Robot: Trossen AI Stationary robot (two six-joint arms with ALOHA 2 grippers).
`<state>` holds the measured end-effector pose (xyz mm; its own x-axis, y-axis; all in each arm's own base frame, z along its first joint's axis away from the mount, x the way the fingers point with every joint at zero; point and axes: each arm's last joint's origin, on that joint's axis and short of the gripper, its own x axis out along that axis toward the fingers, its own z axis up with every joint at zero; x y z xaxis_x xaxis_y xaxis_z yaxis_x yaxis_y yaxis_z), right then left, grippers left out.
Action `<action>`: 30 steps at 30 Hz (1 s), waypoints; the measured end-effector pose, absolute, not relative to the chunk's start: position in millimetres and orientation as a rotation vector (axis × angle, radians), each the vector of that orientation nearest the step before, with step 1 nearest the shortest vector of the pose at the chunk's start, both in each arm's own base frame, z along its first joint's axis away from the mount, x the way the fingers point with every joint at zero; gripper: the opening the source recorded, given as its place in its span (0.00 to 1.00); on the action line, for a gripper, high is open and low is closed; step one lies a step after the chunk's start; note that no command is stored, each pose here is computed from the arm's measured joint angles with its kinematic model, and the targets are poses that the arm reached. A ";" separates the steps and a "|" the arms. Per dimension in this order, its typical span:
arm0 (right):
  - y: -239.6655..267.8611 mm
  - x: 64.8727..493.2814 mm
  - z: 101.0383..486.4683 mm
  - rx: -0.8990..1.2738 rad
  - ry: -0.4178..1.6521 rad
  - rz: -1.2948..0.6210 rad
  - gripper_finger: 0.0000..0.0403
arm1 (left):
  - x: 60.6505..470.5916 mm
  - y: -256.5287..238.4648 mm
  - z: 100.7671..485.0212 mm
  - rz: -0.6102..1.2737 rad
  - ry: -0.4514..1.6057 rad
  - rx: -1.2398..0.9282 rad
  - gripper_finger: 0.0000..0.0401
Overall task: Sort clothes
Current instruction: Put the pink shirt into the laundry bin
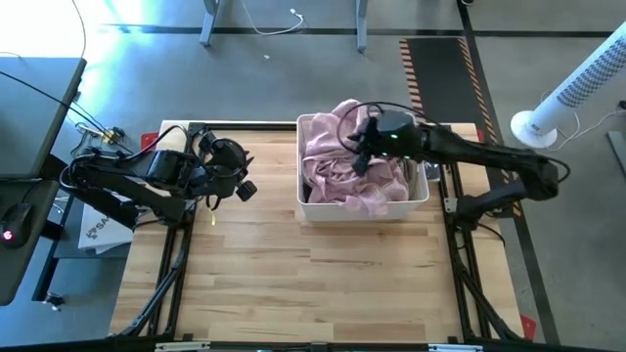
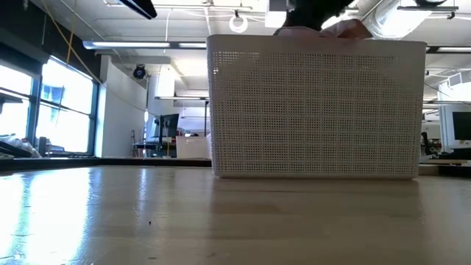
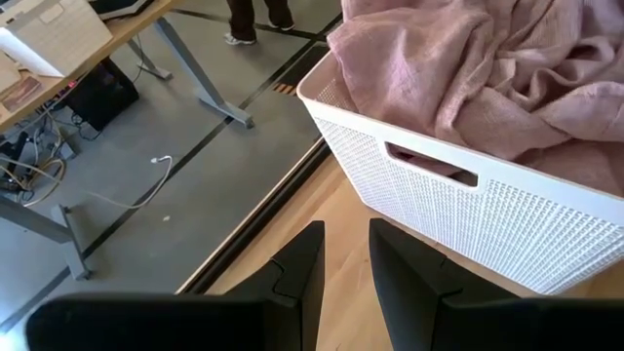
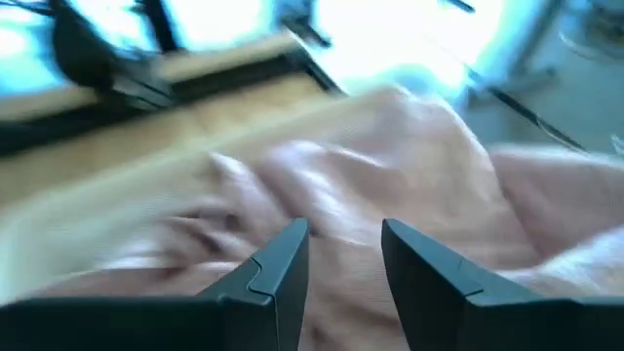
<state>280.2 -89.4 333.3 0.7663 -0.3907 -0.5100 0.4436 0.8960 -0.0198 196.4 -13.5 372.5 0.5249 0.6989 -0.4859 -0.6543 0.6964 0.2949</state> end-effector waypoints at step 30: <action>-63.2 223.2 348.5 0.102 0.714 -0.447 0.32 | 176.9 -14.3 360.1 0.838 0.508 0.048 0.20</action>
